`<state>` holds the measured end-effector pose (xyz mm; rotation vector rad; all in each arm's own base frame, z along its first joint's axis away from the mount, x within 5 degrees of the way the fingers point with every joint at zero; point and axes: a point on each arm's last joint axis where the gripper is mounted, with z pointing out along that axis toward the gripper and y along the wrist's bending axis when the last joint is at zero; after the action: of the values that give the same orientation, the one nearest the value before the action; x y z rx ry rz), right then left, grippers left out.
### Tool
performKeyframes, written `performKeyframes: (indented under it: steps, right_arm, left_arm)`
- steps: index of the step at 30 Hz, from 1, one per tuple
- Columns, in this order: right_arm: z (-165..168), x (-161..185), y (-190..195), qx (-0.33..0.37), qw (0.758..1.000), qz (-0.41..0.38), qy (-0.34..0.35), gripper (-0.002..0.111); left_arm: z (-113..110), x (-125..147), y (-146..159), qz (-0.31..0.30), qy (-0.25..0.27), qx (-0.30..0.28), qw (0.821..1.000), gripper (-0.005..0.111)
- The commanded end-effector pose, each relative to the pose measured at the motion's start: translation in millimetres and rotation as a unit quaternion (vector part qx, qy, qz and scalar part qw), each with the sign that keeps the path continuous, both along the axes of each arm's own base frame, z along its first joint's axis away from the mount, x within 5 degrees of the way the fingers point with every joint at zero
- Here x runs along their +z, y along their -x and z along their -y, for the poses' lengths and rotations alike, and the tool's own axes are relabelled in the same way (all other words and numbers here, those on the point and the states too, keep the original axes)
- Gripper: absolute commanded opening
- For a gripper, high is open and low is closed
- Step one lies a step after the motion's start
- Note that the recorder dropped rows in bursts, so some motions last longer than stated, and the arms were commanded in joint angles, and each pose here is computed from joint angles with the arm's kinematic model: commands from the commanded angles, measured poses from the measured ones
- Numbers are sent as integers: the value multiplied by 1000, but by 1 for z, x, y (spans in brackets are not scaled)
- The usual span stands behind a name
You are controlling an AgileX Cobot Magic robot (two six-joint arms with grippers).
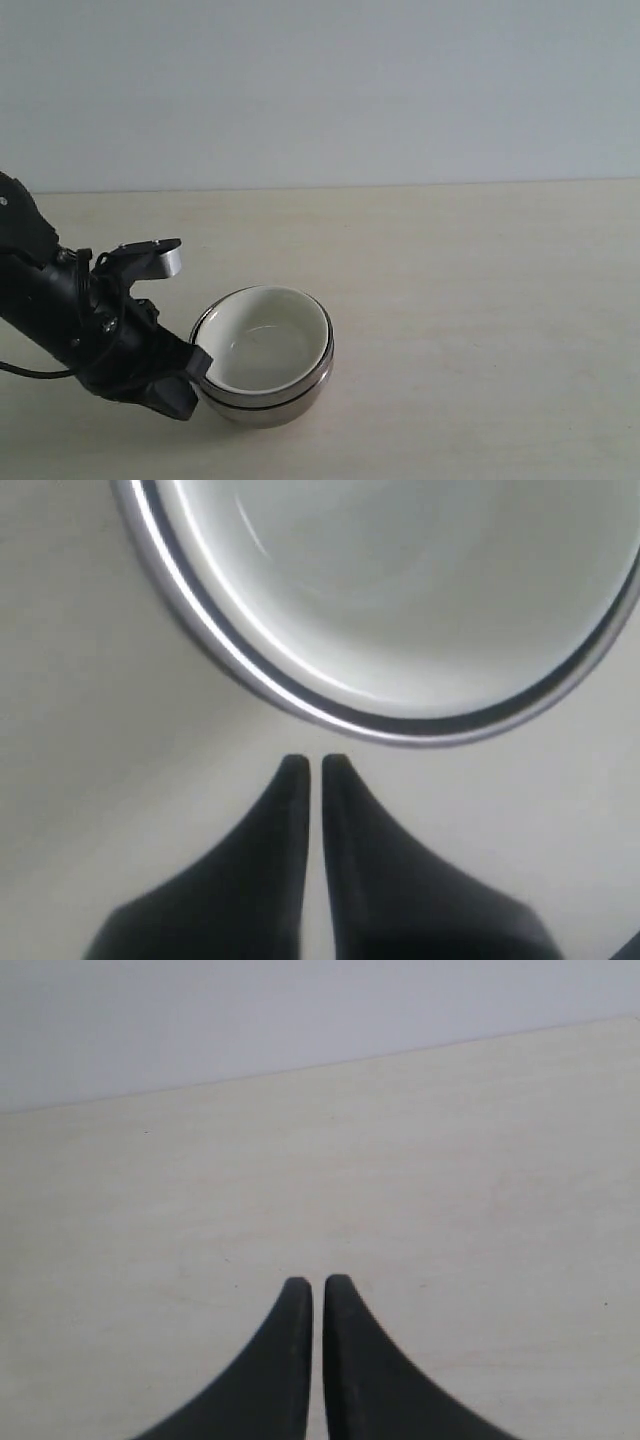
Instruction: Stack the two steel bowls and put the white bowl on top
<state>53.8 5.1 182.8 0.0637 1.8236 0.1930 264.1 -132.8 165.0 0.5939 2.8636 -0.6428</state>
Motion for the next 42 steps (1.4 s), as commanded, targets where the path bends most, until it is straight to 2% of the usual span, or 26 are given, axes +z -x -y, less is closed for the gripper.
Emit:
performKeyframes:
  steps: [1,9,13,16,20,24,33,42]
  right_arm:
    - [0,1,0,-1,1000,7,3,0]
    - [0,1,0,-1,1000,7,3,0]
    - [0,1,0,-1,1000,7,3,0]
    - [0,1,0,-1,1000,7,3,0]
    - [0,1,0,-1,1000,7,3,0]
    - [0,1,0,-1,1000,7,3,0]
    - [0,1,0,-1,1000,7,3,0]
    - [0,1,0,-1,1000,7,3,0]
  left_arm:
    - [-7,5,2,3,-23,27,999,4]
    - [-18,40,37,54,10,47,997,4]
    - [-27,57,64,110,46,62,991,4]
    - [-36,65,85,156,73,95,980,4]
    - [-47,76,108,222,119,150,956,4]
    - [-53,86,124,252,162,177,937,4]
    - [-59,106,141,308,192,174,915,4]
    - [-60,107,142,312,194,174,914,4]
